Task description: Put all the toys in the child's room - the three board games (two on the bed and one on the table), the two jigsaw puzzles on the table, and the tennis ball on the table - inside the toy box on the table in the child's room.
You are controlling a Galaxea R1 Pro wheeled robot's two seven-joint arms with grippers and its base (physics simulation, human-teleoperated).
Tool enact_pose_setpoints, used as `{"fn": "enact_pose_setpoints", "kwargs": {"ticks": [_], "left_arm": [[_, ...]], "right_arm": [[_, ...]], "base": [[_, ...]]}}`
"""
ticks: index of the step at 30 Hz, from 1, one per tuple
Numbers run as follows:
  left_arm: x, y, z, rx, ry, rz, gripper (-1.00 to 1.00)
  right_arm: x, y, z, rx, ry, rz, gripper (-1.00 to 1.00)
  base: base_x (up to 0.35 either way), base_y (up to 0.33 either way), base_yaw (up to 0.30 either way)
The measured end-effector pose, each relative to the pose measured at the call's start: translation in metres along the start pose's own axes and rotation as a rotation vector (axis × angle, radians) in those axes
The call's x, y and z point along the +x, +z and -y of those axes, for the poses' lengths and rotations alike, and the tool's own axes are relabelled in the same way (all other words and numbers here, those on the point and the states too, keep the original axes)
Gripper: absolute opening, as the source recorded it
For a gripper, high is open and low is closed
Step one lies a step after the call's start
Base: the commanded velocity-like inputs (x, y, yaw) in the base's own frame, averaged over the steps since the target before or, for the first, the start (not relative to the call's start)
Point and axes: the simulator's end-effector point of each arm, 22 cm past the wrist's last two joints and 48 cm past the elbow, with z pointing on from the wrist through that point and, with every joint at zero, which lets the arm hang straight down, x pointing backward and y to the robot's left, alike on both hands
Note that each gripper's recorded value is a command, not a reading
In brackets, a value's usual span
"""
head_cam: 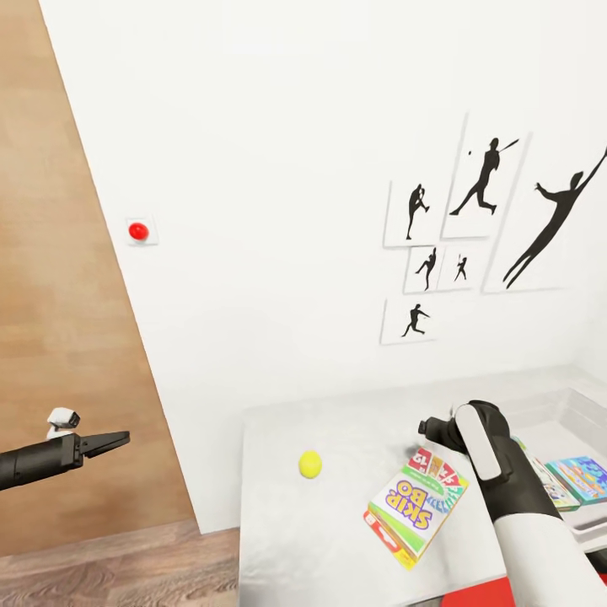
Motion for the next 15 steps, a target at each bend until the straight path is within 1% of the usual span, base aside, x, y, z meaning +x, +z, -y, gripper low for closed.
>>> {"fn": "enact_pose_setpoints", "kwargs": {"ticks": [2, 5, 6, 7, 12, 15], "left_arm": [[0.0, 0.0, -0.001, -0.001, -0.001, 0.0, 1.0], [0.0, 0.0, -0.002, -0.002, 0.015, 0.001, 1.0], [0.0, 0.0, -0.003, -0.002, 0.03, 0.001, 1.0], [0.001, 0.0, -0.003, -0.002, 0.036, 0.001, 1.0], [0.002, 0.001, -0.006, -0.005, 0.04, -0.001, 1.0], [0.003, 0.002, -0.008, -0.006, 0.037, -0.004, 1.0]], "right_arm": [[-0.005, -0.001, -0.001, -0.001, 0.001, 0.005, 1.0], [-0.015, -0.002, -0.005, -0.005, 0.003, 0.013, 1.0], [-0.019, -0.002, -0.006, -0.005, 0.004, 0.012, 1.0], [-0.021, -0.001, -0.007, -0.005, 0.004, 0.01, 1.0], [-0.026, 0.003, -0.011, -0.005, 0.005, -0.001, 1.0], [-0.021, 0.009, -0.011, 0.002, 0.004, -0.026, 1.0]], "base": [[0.0, 0.0, 0.0], [0.0, 0.0, 0.0], [0.0, 0.0, 0.0], [0.0, 0.0, 0.0], [0.0, 0.0, 0.0], [0.0, 0.0, 0.0]]}}
